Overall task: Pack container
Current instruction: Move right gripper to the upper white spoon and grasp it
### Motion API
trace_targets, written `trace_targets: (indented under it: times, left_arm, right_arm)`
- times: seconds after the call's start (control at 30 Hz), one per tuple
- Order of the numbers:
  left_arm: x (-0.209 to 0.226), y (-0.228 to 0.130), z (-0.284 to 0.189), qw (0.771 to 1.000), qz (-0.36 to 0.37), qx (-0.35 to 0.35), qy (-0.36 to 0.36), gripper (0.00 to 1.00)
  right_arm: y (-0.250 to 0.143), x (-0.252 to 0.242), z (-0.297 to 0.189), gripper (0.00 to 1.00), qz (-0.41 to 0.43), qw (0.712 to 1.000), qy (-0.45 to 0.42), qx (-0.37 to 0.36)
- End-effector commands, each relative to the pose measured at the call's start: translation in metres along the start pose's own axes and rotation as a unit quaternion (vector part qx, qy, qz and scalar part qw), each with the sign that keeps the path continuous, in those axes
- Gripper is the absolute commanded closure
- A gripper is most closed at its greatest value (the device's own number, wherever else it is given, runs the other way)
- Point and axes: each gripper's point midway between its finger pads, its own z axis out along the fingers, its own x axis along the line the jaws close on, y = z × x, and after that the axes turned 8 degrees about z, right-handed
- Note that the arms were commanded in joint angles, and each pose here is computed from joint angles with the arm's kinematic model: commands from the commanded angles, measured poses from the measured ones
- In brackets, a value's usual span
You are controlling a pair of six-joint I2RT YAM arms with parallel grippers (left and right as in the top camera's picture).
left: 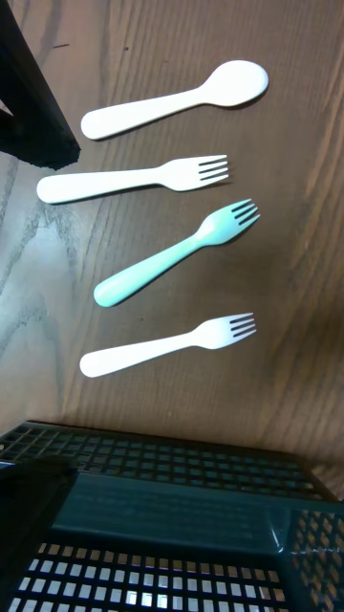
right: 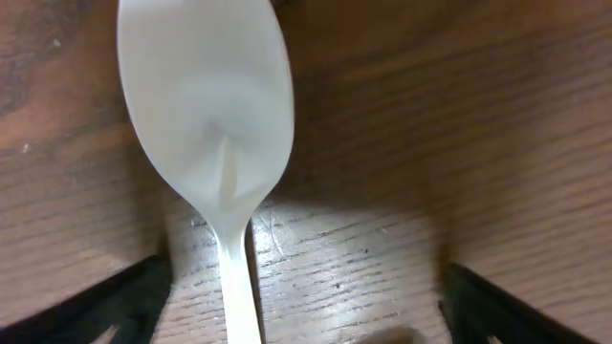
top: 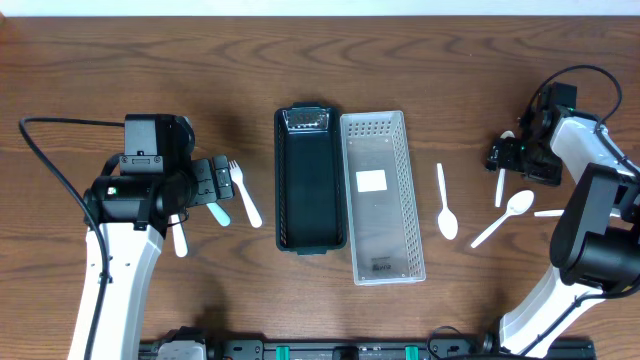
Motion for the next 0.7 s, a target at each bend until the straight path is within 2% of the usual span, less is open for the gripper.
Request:
trace_targets:
  times: [0.0,0.23,0.27,0.33,0.37,0.43,0.57,0.67]
  left_arm:
    - [-0.0022,0.0062,-0.0047,1.000,-0.003,-0.008,-0.006,0.02]
    - [-0.0022,0.0061,-0.0047,1.000,-0.003,-0.008,-0.006,0.02]
    - [-0.0022,0.0061,-0.0047,1.000,-0.003,-0.008,-0.006,0.02]
    - [-0.0022,0.0061,-0.0047,1.000,-0.003,-0.008,-0.006,0.02]
    - [-0.0022,0.0061,-0.0047,1.000,-0.003,-0.008,-0.006,0.02]
    - [-0.0022,0.0061,-0.0047,1.000,-0.003,-0.008,-0.006,0.02]
    - [-0.0022,0.0061,-0.0047,1.000,-0.003,-0.008,-0.006,0.02]
    - [-0.0022,0.0061,-0.0047,1.000,-0.003,-0.008,-0.006,0.02]
  right_arm:
    - [0.0026,-0.0015,0.0007,0.20,0.002,1.000,0.002,-0.001]
    - [0.0016,-0.0005,0.0010,0.41,0.002,1.000,0.005,0.001]
    - [0.0011,-0.0004,0.0013,0.47,0.002,1.000,0.005,0.001]
    - [-0.0002,0.0002,0.0019,0.64,0.002,1.000,0.007,0.003]
    - [-0.0009,0.0009,0.0023,0.68,0.003,1.000,0.009,0.004]
    - [-0.0027,0.0027,0.0029,0.71,0.003,1.000,0.015,0.007]
    - [-0.0037,0.0036,0.0034,0.87,0.003,1.000,0.017,0.009]
    - [-0.0037,0.0036,0.0034,0.92,0.003,1.000,0.017,0.009]
